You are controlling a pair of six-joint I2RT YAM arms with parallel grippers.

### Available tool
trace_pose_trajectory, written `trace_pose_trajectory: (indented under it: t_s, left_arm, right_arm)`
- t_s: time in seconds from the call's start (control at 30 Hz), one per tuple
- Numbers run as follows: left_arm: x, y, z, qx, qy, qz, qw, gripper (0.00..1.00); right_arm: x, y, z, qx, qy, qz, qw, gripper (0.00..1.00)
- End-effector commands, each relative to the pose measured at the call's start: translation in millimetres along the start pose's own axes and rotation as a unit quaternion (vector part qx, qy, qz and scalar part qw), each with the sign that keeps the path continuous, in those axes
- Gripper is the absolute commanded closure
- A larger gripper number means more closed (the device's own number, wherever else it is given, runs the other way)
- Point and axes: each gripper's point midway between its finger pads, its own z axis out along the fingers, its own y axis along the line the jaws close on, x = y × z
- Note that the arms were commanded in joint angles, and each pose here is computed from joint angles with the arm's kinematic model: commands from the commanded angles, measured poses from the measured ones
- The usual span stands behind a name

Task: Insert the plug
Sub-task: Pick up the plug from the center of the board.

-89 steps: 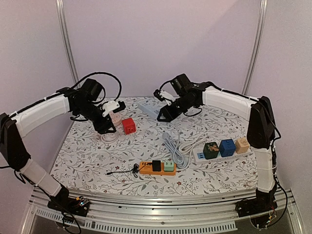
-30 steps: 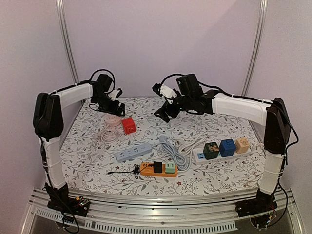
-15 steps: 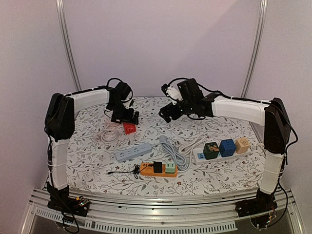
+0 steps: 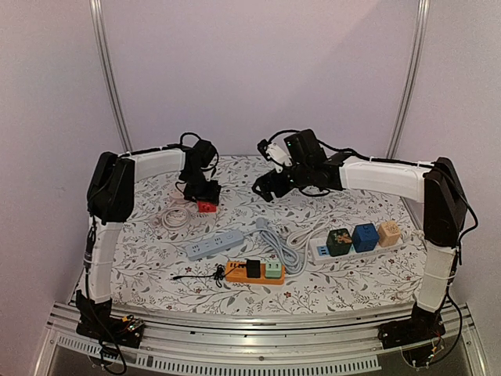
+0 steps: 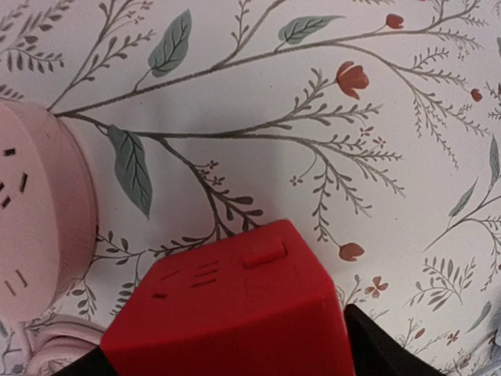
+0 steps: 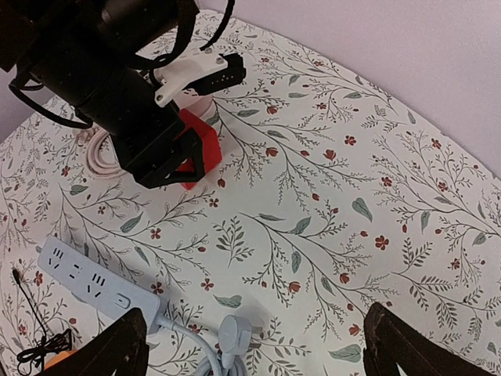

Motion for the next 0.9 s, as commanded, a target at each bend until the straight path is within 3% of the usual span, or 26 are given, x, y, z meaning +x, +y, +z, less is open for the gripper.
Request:
trace_pose_trajectory:
  t_s: [0.0, 0.2, 0.3, 0.4, 0.5, 0.57, 0.63, 0.8, 0.87]
  left_arm:
    - [7.0, -5.6, -3.0, 0.012, 0.008, 0.019, 1.000, 0.42]
    - [10.5, -5.8, -19.0, 0.019, 0.003, 0.045, 0.999, 1.00]
    - [7.4, -10.9, -35.8, 0.031, -0.012, 0.077, 0.997, 1.00]
    - [1.6, -28.4, -70.1, 0.052, -0.049, 0.149, 0.986, 1.00]
    - [2.5, -47.3, -116.7, 0.053, -0.097, 0.258, 0.960, 1.00]
    - [7.0, -57.0, -150.5, 0.054, -0.128, 0.319, 0.938, 1.00]
    - [16.8, -65.4, -186.3, 0.070, -0.148, 0.375, 0.913, 1.00]
    - [68.5, -84.7, -273.8, 0.186, -0.136, 0.471, 0.852, 1.00]
    - [80.1, -91.3, -302.9, 0.201, -0.139, 0.477, 0.844, 1.00]
  right_arm:
    - [15.6, 4.0, 7.8, -0.013, 0.019, 0.008, 1.000, 0.06]
    - [8.7, 2.3, 3.2, -0.009, 0.011, 0.010, 1.000, 0.05]
    - [-0.3, -14.9, -5.8, 0.008, 0.002, 0.043, 0.999, 0.05]
    - [-7.3, -50.9, -19.0, 0.014, -0.009, 0.148, 0.989, 0.08]
    - [-14.6, -92.4, -37.9, 0.012, -0.028, 0.290, 0.957, 0.17]
    - [-22.2, -99.5, -48.0, -0.001, -0.037, 0.339, 0.940, 0.20]
    - [-38.9, -91.1, -57.3, -0.031, -0.052, 0.331, 0.942, 0.20]
    - [-80.9, -33.8, -98.9, -0.187, -0.097, 0.209, 0.955, 0.22]
    - [-92.4, -10.8, -125.1, -0.226, -0.118, 0.161, 0.954, 0.22]
